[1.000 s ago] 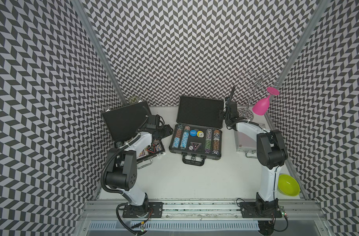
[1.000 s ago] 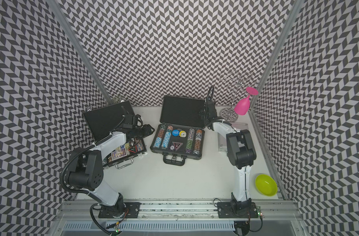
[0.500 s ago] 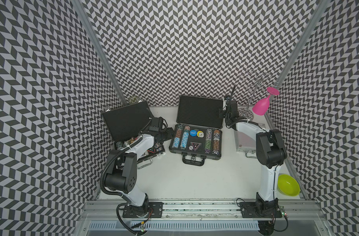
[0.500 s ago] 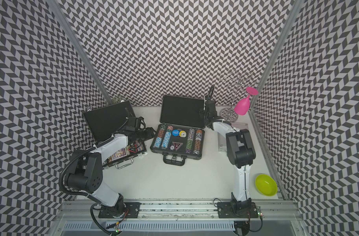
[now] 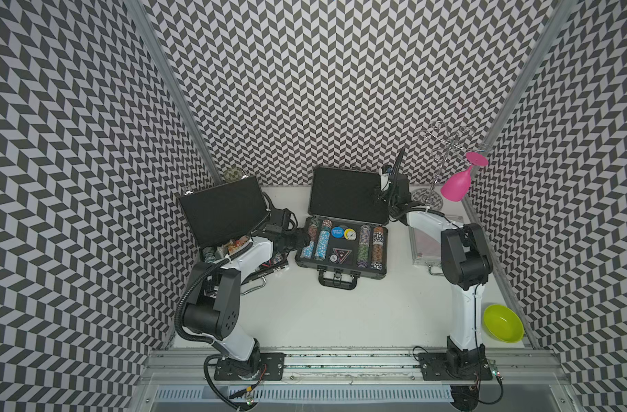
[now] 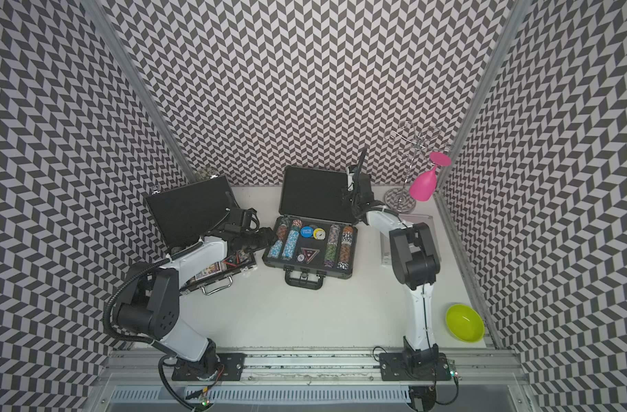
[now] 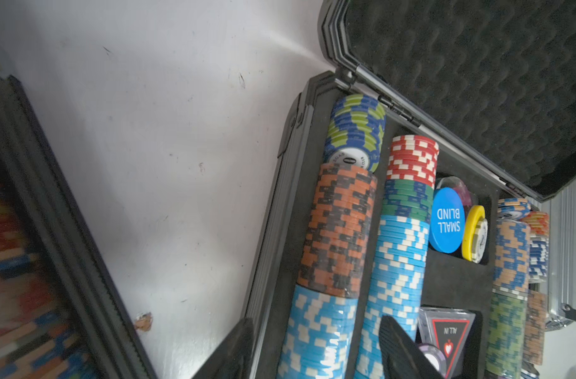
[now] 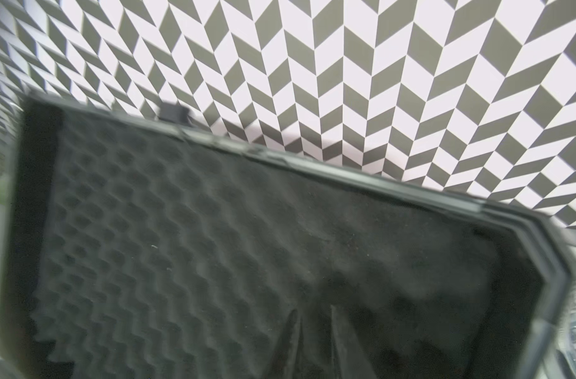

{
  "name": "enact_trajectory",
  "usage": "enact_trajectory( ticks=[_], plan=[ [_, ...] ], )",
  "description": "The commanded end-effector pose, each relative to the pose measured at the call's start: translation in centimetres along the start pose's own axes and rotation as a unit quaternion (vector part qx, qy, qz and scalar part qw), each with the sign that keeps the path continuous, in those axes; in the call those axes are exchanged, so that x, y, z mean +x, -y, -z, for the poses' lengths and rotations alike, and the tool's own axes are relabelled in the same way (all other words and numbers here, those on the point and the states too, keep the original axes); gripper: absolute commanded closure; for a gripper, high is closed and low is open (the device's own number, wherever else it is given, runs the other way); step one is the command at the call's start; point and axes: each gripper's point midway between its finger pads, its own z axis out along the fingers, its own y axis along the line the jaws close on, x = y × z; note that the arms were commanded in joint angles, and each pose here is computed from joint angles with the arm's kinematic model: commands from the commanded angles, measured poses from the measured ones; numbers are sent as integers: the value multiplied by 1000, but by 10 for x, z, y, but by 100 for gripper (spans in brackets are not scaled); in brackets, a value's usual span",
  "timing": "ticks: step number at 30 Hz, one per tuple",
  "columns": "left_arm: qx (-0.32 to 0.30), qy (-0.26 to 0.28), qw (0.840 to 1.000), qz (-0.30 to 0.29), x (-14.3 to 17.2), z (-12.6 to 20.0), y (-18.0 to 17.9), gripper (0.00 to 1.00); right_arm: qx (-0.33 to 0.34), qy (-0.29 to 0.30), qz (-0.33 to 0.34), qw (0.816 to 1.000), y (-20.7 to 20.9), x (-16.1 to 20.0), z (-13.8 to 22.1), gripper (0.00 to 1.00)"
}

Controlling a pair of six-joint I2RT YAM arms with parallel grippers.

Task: Close the poker set cases
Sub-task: Close the lid of the poker set case.

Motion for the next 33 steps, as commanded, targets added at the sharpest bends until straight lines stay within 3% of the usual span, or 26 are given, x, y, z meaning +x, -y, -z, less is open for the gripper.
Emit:
enact_trajectory(
  ticks=[1, 6, 14, 23, 33],
  plan=[
    [-6, 18, 1000, -10, -13, 9, 4, 36, 13, 26, -15, 999, 1, -26, 25, 66],
    [-16, 25, 1000, -6, -18, 10, -2, 36, 59, 19, -41, 997, 19, -23, 42, 55],
    [-43, 36, 998, 8, -28, 14, -21, 35, 58, -23, -93, 994, 42, 4, 42, 45],
    [-40, 17, 998, 39, -3, 3, -33, 36, 27, -61, -96, 993, 45, 28, 17, 44],
    [-9, -10, 999, 43, 15, -10, -27, 38, -3, -79, -101, 992, 36, 38, -2, 50]
  ],
)
